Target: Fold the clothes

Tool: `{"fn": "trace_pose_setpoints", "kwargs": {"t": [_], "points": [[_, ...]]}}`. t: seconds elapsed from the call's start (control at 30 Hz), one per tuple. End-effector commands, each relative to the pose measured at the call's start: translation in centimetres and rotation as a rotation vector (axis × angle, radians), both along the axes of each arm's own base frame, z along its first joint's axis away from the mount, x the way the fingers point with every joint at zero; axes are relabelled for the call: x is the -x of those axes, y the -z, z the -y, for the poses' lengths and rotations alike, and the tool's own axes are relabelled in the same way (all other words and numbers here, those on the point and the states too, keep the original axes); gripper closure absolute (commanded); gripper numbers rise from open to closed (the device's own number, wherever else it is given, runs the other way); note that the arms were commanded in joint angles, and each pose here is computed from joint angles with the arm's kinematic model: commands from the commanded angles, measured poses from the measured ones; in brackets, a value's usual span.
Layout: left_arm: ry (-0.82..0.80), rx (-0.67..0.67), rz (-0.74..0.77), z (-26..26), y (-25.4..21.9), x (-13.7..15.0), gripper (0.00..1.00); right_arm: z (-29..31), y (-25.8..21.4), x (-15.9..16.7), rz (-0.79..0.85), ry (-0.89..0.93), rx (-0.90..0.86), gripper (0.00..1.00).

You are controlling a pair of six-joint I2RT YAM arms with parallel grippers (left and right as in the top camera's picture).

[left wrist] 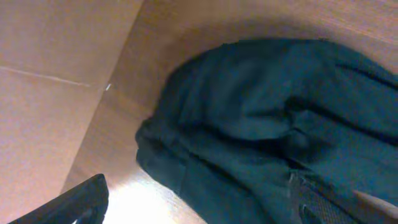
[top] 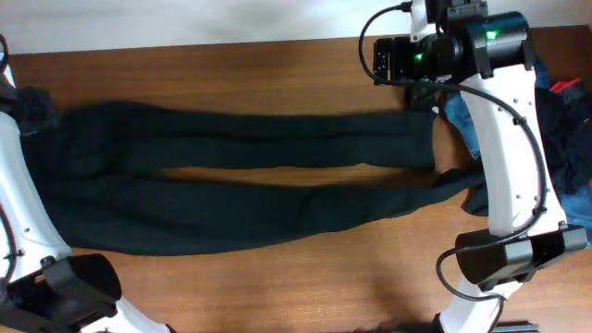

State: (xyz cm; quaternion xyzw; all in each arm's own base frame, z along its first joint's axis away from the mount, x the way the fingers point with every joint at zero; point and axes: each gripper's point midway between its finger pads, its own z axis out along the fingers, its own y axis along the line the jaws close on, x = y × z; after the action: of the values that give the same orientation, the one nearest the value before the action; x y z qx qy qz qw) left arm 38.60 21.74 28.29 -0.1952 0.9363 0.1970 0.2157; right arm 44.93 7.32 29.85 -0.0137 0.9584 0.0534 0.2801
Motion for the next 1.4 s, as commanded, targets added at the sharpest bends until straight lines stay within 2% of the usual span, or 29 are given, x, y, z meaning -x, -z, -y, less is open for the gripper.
{"fn": "trace_pose_setpoints", "kwargs": {"t": [0.0,0.23,0.4,0.73,0.97,1.13,1.37], "points": [[0.041,0.035,0.059,1.0,-1.2,-0.6,0.08,-0.1,0.5,0.1,-0.019,-0.008,-0.003,0.01],[0.181,0.237,0.159,4.7,-0.7,-3.3,0.08,0.6,2.8,0.4,-0.100,0.008,0.011,0.01],[0.234,0.318,0.146,6.4,1.4,-5.1,0.08,2.7,6.4,-0.3,-0.186,0.055,0.016,0.01],[0.385,0.343,0.041,11.0,6.8,-9.2,0.08,6.7,11.1,-1.1,-0.286,0.114,-0.017,0.01],[0.475,0.343,0.023,14.8,9.0,-11.7,0.08,8.6,16.0,-3.8,-0.300,0.116,-0.005,0.01],[0.520,0.338,0.020,17.0,9.1,-12.2,0.08,9.5,19.1,-6.4,-0.275,0.127,-0.005,0.00],[0.545,0.338,0.017,18.3,9.1,-12.3,0.08,10.1,23.7,-5.7,-0.380,0.141,0.004,0.02]]}}
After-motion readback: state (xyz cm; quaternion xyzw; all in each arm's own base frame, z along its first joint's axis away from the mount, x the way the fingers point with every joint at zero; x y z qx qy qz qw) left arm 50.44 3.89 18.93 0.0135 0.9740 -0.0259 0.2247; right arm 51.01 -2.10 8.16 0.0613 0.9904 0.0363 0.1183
